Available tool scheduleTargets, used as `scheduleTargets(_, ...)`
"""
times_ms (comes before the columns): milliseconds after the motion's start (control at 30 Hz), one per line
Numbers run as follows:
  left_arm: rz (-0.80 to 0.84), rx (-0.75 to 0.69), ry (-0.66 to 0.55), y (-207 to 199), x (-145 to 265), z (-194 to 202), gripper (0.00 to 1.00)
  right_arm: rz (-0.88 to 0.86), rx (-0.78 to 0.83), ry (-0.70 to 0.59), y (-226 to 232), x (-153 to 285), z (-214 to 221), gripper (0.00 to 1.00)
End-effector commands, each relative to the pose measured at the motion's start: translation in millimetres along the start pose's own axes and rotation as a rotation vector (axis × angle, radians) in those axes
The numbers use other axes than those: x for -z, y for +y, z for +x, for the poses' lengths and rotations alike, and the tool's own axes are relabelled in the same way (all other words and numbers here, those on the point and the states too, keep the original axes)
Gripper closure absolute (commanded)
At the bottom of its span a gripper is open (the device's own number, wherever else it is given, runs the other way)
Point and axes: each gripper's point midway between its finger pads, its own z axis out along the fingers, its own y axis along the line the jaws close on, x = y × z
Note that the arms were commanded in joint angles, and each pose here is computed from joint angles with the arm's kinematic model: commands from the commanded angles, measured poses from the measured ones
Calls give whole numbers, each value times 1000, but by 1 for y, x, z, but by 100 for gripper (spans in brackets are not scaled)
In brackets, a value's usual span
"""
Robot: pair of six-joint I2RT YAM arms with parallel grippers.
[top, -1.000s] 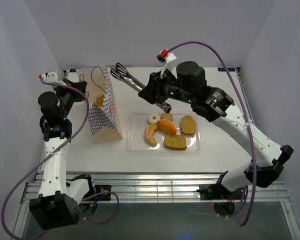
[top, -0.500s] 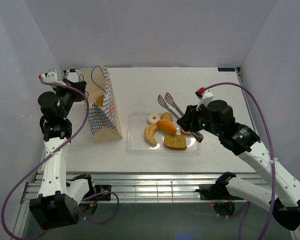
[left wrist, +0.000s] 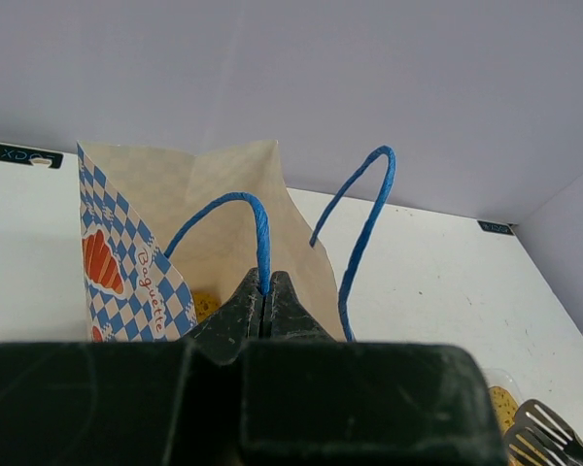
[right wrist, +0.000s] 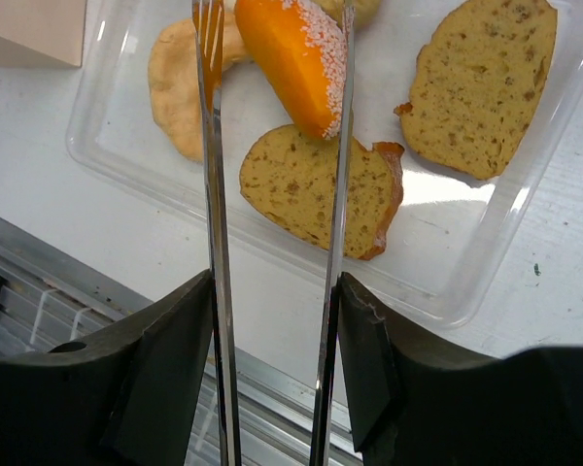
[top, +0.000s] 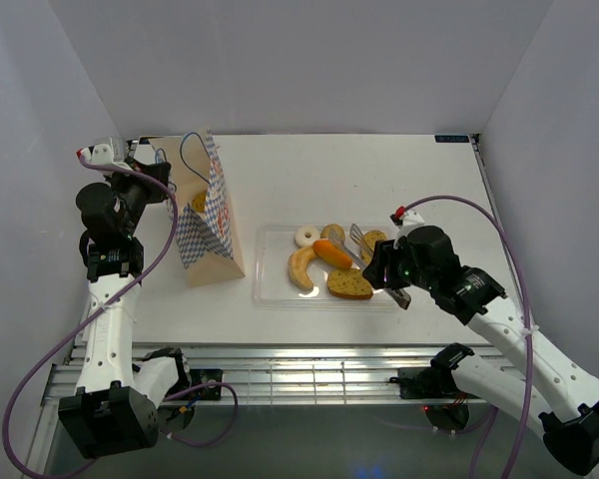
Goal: Place the fake bread into the paper bag
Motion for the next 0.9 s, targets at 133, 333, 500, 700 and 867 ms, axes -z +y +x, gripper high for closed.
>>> scheduleTargets(133,-6,-20,-21,-1,6,-7,100,-1,13,-23,-7,0,3,42)
scheduleTargets(333,-3,-18,-19,-2,6,-6,100,-30,11,22,-8,-3,22,39)
scheduleTargets(500,-5,-18,-19,-1,5,-6,100,-38,20,40,-9,-4,30,38)
scheduleTargets(700,-2,-18,-19,-2,5,-6,100,-16,25,57,-15,-8,37,37)
scheduleTargets(867,-1,-16,-17,-2,5,-6,100,-3,31,81,-18,-13,42,37)
